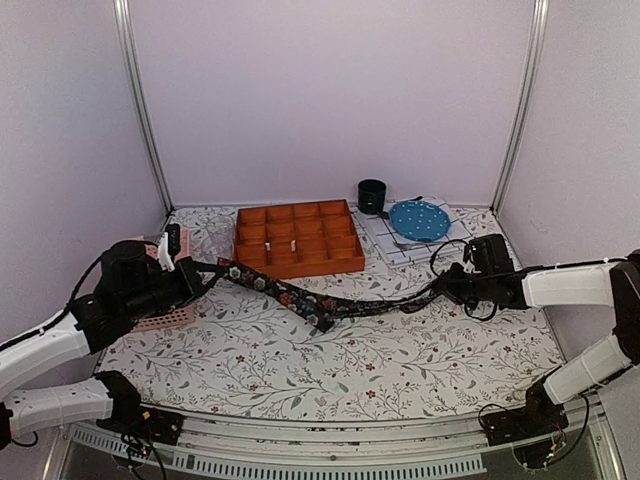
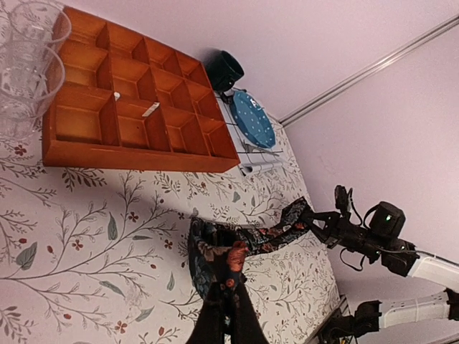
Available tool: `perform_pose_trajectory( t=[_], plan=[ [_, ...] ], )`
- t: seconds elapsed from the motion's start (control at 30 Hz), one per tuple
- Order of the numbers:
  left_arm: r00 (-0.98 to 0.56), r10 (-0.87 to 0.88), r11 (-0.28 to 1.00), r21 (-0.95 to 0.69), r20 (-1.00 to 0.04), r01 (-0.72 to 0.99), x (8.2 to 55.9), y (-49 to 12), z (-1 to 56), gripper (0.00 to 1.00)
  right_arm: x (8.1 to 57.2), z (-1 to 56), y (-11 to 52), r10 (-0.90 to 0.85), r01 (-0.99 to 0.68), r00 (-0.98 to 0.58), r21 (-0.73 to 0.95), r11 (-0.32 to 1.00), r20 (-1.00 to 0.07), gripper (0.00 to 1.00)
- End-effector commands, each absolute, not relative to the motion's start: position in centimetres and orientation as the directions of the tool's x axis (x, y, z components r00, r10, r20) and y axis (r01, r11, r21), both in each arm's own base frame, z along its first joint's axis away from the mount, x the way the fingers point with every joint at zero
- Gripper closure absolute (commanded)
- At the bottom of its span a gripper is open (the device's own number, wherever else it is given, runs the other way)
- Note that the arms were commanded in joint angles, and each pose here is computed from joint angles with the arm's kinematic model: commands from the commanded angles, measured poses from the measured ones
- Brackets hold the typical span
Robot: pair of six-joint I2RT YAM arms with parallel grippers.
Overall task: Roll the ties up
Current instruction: Pick up the tie from the center of the board, then place the tie at the center of the board.
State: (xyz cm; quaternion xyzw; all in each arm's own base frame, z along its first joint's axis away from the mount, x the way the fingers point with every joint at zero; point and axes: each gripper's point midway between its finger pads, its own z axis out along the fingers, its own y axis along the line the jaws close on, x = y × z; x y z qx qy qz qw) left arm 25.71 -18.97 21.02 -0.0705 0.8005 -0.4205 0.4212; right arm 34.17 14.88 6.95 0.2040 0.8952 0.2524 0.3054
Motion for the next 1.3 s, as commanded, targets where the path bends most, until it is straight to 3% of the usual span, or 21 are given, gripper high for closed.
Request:
perform_pose_trajectory(
  t=[0.0, 0.13, 0.27, 0.3, 0.47, 0.53, 0.63, 0.73, 0.8, 0.87, 0.97, 1.1, 1.27],
  plan=[
    [-0.616, -0.569, 0.581, -0.797, -0.544, 0.167, 24.3, -16.8, 21.1, 1.0, 32.5, 16.4, 16.2, 0.411, -0.124, -0.604, 0.59, 0.798, -0.683, 1.0],
    [-0.609, -0.635, 0.557, -0.828, -0.475, 0.065, 23.6, -15.3, 19.2, 1.0, 30.5, 18.6, 15.4, 0.436, -0.196, -0.533, 0.608, 0.77, -0.725, 1.0],
    [-0.677, -0.603, 0.561, -0.828, -0.421, 0.015, 23.2, -16.2, 16.0, 0.98, 29.5, 16.5, 14.4, 0.447, -0.135, -0.559, 0.608, 0.782, -0.699, 1.0],
    [-0.697, -0.588, 0.568, -0.823, -0.411, 0.005, 23.1, -16.5, 15.2, 0.92, 29.3, 15.8, 14.3, 0.452, -0.116, -0.571, 0.612, 0.782, -0.685, 1.0],
    [-0.752, -0.517, 0.589, -0.807, -0.41, 0.035, 22.8, -18.2, 13.5, 0.31, 28.2, 12.4, 13.7, 0.482, -0.038, -0.613, 0.633, 0.774, -0.626, 1.0],
    [-0.755, -0.472, 0.627, -0.775, -0.454, 0.074, 22.8, -19.0, 14.0, 0.17, 28.0, 11.7, 13.6, 0.492, -0.021, -0.62, 0.64, 0.768, -0.611, 1.0],
    [-0.749, -0.392, 0.702, -0.7, -0.534, 0.132, 22.5, -20.7, 15.3, 0.04, 28.0, 10.9, 12.9, 0.506, 0.027, -0.618, 0.627, 0.779, -0.602, 1.0],
    [-0.74, -0.286, 0.776, -0.6, -0.609, 0.193, 22.1, -22.7, 16.1, 0.02, 27.9, 9.7, 11.9, 0.518, 0.1, -0.619, 0.595, 0.797, -0.59, 0.96],
    [-0.745, -0.214, 0.805, -0.546, -0.632, 0.232, 21.8, -24.3, 16.1, 0.03, 27.8, 9.1, 11.3, 0.539, 0.156, -0.618, 0.583, 0.797, -0.572, 0.62],
    [-0.752, -0.153, 0.82, -0.507, -0.641, 0.266, 21.6, -25.8, 15.8, 0.04, 27.7, 9.0, 10.7, 0.556, 0.199, -0.616, 0.572, 0.796, -0.558, 0.35],
    [-0.756, -0.088, 0.827, -0.47, -0.649, 0.307, 21.5, -27.7, 15.1, 0.05, 27.2, 9.7, 9.8, 0.586, 0.255, -0.598, 0.563, 0.786, -0.547, 0.18],
    [-0.754, -0.049, 0.825, -0.452, -0.655, 0.339, 21.7, -29.2, 14.4, 0.06, 26.3, 12.3, 7.8, 0.649, 0.322, -0.517, 0.575, 0.752, -0.558, 0.13],
    [-0.752, -0.002, 0.818, -0.434, -0.659, 0.378, 21.7, -30.2, 13.8, 0.07, 25.8, 17.1, 6.6, 0.662, 0.294, -0.443, 0.599, 0.745, -0.605, 0.17]
  ],
)
